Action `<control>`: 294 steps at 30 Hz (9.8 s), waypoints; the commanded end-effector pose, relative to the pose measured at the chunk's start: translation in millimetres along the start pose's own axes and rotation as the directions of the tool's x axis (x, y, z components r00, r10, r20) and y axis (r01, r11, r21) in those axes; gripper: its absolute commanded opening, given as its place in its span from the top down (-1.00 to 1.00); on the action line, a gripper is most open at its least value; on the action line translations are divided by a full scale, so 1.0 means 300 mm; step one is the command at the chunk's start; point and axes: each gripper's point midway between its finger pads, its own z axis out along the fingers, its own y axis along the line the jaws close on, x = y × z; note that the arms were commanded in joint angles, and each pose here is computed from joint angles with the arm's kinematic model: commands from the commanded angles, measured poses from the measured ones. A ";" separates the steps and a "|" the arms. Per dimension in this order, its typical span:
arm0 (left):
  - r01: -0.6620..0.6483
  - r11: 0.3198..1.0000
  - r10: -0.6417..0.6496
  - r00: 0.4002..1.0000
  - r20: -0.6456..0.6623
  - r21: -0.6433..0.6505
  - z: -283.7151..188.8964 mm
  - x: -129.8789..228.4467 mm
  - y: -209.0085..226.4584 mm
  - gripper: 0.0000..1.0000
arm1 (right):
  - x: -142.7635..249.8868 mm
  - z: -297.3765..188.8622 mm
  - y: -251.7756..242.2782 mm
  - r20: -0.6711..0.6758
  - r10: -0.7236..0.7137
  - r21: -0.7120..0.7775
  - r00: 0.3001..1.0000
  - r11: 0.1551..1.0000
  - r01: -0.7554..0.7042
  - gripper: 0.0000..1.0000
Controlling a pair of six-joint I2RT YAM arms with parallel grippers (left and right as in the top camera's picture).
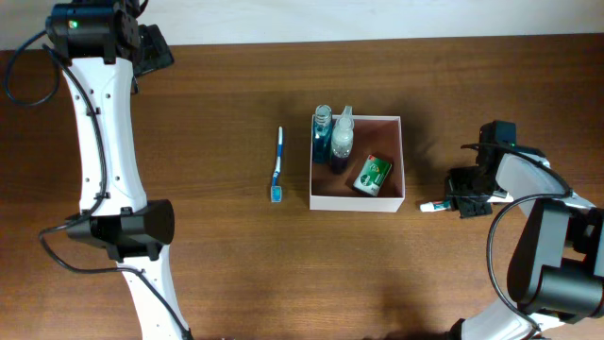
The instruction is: Pack container
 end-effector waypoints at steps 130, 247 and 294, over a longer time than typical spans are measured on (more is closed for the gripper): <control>0.003 1.000 -0.003 0.999 -0.033 -0.017 0.013 0.022 0.016 -0.99 | -0.417 -0.058 0.240 -0.068 -0.989 0.157 0.133 0.121 0.980 -0.98; -0.014 0.999 0.011 0.997 -0.075 -0.033 0.010 0.057 0.030 -0.99 | 0.545 -0.445 0.489 -0.051 -0.998 -0.139 -0.041 -0.033 0.990 -0.04; -0.401 0.864 0.481 0.836 -0.263 0.304 0.149 0.542 -0.565 -0.90 | -0.672 -0.614 0.252 0.238 -0.722 0.271 0.649 0.691 0.670 -0.98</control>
